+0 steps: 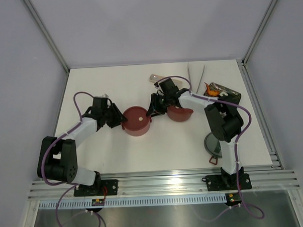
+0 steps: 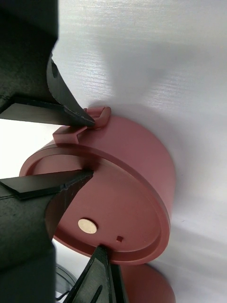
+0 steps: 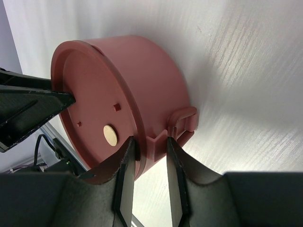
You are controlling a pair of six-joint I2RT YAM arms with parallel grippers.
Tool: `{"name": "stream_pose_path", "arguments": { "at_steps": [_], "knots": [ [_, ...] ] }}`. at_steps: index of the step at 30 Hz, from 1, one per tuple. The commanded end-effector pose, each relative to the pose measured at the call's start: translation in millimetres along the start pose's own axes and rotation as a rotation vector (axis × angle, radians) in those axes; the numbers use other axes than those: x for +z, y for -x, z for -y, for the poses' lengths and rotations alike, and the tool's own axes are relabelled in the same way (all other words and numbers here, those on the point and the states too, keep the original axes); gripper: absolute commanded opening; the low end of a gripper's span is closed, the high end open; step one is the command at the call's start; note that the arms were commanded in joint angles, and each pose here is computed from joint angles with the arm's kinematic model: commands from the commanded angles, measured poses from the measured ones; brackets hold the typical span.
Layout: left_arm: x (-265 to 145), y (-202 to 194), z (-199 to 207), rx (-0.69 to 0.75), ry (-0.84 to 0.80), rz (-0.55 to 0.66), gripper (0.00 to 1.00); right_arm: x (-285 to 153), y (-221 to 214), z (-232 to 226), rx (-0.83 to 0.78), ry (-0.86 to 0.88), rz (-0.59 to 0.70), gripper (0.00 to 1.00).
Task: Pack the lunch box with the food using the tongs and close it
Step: Pick up the packing box from the center of the board.
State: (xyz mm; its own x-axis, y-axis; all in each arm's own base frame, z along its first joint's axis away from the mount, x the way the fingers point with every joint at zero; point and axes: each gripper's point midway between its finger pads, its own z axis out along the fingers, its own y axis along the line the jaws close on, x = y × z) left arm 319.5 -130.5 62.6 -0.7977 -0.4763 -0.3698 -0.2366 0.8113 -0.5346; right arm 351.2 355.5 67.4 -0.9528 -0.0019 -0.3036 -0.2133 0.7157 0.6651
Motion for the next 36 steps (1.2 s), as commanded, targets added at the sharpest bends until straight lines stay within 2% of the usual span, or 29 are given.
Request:
{"name": "stream_pose_path", "arguments": {
  "at_steps": [1,4,18,31,36],
  "knots": [
    [-0.7,-12.2,2.5,0.019,-0.006,-0.045,0.06,-9.9,12.2,-40.1,-0.064,0.101,0.038,0.00],
    [-9.2,-3.4,11.3,0.035,-0.022,-0.024,0.00,-21.5,18.5,-48.1,-0.079,0.098,0.067,0.00],
    [-36.6,20.0,65.1,0.077,-0.135,0.007,0.00,-66.4,43.1,-80.9,-0.101,0.101,0.193,0.00],
    [-48.4,36.4,111.4,0.132,-0.204,0.022,0.00,-105.4,60.6,-93.8,-0.118,0.052,0.312,0.00],
    [-53.5,39.9,133.2,0.172,-0.225,0.010,0.00,-129.9,70.9,-89.7,-0.070,0.023,0.377,0.00]
  ]
}}
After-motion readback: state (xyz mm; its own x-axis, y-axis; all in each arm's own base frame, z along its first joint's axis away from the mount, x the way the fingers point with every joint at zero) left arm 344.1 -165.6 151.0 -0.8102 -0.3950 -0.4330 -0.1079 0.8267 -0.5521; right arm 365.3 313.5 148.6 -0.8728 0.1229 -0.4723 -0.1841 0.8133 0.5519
